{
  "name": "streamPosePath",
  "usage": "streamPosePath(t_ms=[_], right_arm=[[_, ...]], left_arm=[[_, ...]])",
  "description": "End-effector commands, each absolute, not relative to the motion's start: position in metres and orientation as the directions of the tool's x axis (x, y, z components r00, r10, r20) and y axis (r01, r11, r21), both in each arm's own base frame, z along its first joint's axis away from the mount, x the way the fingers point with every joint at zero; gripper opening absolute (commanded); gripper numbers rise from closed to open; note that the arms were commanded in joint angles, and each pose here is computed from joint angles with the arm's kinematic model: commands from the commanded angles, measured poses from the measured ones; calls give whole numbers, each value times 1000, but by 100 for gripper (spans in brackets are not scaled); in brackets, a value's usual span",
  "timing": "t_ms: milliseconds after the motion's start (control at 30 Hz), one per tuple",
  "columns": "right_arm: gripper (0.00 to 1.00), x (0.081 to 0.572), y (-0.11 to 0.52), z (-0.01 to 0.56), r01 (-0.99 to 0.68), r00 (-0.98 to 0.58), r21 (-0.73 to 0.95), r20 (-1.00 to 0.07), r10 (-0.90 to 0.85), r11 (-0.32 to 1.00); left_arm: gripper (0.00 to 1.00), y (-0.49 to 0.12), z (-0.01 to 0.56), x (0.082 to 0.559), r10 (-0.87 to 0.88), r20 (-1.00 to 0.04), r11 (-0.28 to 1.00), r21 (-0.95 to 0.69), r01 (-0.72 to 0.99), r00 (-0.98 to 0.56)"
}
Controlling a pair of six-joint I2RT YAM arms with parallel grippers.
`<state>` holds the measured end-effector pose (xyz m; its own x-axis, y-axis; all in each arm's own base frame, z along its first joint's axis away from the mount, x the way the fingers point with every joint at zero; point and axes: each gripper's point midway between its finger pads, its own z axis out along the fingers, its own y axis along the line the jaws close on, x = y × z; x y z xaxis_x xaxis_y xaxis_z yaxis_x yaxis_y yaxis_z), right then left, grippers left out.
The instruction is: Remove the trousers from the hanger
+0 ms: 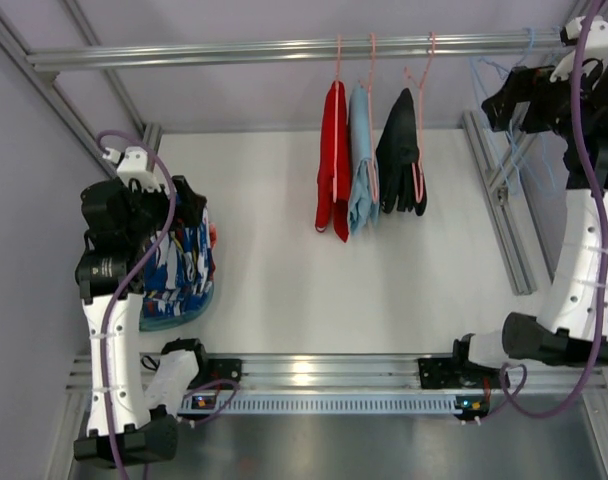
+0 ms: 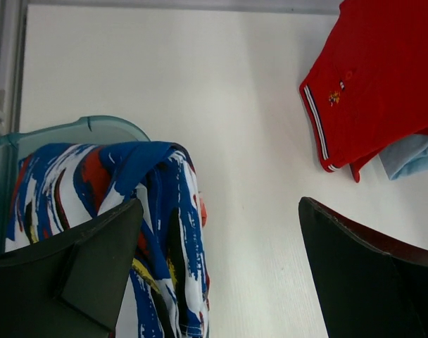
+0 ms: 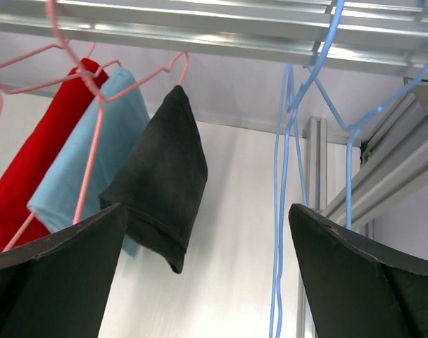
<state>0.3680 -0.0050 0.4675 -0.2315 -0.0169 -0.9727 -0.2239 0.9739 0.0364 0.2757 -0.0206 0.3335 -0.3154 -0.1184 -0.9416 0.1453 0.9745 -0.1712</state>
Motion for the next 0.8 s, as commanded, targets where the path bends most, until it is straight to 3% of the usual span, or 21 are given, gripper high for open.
streamPosePath(t_ms=[0,133,433,667,767], right_arm=[[99,333,-1,459,-226,-259,33,-965,-28,973],[99,286,15,454,-269,-222,4,-973,-58,963],[99,187,73,377,-474,-258,108,-966,-20,874],[100,155,85,308,-536,-333,117,-939,-81,836],[99,153,84,312,-527,-300,97,-951,-78,844]], left_arm=[[98,-31,334,269,-107,-924,962,-189,197,-367],[98,-30,309,271,-84,-881,960,-197,199,-466],[98,-35,320,265,-18,-890,952,-155,266,-455],[98,-35,326,255,-30,-891,955,-159,249,-453],[98,-34,328,254,-28,-892,957,-154,245,-452]])
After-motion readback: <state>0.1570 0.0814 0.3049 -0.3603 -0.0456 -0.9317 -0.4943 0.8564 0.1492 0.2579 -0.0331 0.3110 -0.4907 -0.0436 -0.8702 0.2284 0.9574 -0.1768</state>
